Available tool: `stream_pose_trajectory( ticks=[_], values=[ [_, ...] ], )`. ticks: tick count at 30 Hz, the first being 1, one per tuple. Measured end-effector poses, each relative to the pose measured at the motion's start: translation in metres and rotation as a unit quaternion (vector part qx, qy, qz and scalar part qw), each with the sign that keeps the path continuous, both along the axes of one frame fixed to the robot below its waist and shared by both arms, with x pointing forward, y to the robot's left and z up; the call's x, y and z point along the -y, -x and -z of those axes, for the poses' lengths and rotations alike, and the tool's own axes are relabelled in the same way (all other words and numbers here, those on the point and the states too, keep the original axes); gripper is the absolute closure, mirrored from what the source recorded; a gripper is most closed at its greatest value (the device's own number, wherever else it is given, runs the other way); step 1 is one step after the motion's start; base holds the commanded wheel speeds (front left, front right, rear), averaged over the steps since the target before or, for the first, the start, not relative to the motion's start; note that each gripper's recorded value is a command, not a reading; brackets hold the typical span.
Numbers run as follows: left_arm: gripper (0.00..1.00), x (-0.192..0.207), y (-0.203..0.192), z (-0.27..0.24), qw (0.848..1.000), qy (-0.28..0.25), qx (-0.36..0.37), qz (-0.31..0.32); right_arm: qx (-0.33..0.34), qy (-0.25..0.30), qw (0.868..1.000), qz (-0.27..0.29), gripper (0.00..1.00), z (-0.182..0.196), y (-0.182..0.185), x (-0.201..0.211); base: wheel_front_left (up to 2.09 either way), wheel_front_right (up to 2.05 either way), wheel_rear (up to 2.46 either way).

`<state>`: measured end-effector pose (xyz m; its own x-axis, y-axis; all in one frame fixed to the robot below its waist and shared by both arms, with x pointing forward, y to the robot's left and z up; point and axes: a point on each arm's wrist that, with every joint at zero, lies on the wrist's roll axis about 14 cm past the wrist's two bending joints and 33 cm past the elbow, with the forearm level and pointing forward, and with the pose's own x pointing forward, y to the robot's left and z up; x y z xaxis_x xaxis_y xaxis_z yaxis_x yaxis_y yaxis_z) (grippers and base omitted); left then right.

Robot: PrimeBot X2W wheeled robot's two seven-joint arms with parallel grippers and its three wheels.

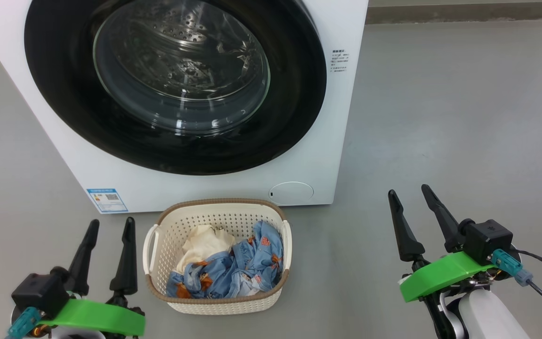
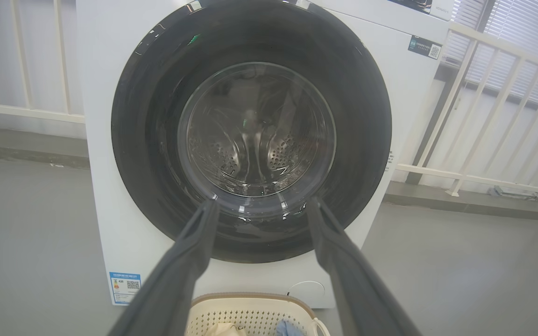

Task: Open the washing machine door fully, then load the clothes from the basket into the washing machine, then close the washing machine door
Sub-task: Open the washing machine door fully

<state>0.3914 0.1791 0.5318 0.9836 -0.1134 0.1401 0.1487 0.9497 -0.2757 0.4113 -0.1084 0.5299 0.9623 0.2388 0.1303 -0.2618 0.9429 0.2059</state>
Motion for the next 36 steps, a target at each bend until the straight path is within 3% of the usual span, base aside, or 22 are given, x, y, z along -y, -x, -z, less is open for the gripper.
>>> stream_pose_trajectory(
  ticks=[35, 36],
  values=[
    [0.0, -0.012, -0.001, 0.01, 1.0, 0.009, -0.013, -0.023, -0.011, -0.005, 1.0, -0.004, 0.0, 0.007, -0.012, -0.004, 0.0, 0.0, 0.0],
    [0.0, -0.012, -0.001, 0.01, 1.0, 0.01, -0.014, -0.024, -0.012, -0.005, 1.0, -0.004, 0.16, 0.007, -0.013, -0.004, 0.0, 0.0, 0.0]
  ],
)
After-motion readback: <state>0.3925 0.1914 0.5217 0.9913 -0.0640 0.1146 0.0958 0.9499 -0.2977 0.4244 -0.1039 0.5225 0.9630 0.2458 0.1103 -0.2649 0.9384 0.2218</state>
